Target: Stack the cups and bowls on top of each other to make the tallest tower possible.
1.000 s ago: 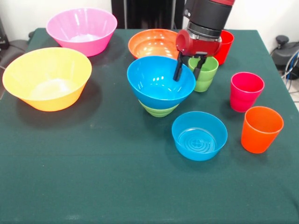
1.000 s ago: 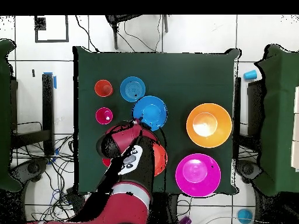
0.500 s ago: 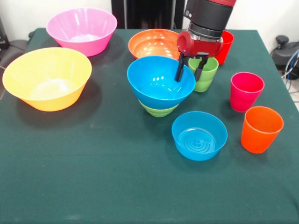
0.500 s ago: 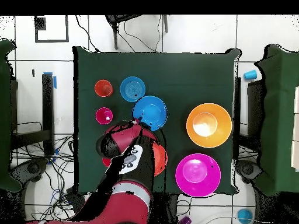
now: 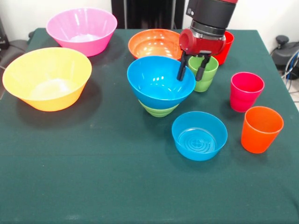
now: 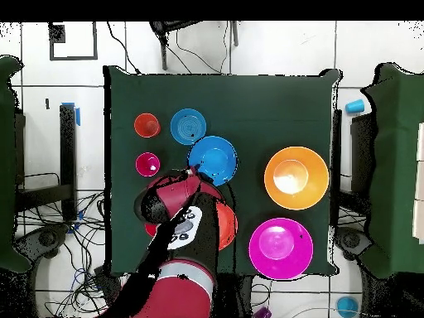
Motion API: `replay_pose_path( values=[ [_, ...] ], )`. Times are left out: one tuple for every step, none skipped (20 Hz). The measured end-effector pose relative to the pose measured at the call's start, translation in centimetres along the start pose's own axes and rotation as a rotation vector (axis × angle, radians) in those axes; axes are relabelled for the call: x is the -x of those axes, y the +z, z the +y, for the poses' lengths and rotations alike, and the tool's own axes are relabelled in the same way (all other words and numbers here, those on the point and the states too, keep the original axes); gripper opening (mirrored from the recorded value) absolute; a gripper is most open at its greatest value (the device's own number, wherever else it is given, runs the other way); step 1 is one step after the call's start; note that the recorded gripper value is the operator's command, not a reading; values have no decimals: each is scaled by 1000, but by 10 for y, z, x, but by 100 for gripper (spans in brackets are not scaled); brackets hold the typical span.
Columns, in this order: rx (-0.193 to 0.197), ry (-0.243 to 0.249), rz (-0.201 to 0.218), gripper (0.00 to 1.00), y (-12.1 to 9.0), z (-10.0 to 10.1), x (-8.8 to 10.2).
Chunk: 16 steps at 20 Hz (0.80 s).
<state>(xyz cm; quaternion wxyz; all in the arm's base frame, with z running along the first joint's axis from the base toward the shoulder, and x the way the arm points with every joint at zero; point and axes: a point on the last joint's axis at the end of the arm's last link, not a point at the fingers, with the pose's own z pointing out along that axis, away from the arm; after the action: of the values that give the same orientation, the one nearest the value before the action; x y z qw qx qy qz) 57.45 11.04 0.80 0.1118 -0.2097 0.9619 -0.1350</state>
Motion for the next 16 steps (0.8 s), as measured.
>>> replay_pose_path(
  values=[
    [-1,1,1,100,-1,-1,1],
    [-1,2,3,100,-2,-1,1],
    [-1,4,5,100,-3,-2,2],
    [-3,7,13,100,-7,-3,3],
    [-3,10,18,100,-9,-4,4],
    [-3,10,21,100,-10,-4,4],
    [-3,13,30,100,-12,-4,4],
    [-3,15,35,100,-14,-5,5],
    [-4,18,40,100,-17,-6,6],
    [-4,19,41,100,-18,-7,6],
    [-5,21,42,100,-19,-8,7],
    [-6,25,46,100,-23,-9,8],
    [-6,28,47,100,-25,-10,9],
    [-5,29,48,100,-27,-10,10],
    [-2,35,50,100,-30,-10,12],
    [0,39,51,100,-31,-10,13]
  ],
)
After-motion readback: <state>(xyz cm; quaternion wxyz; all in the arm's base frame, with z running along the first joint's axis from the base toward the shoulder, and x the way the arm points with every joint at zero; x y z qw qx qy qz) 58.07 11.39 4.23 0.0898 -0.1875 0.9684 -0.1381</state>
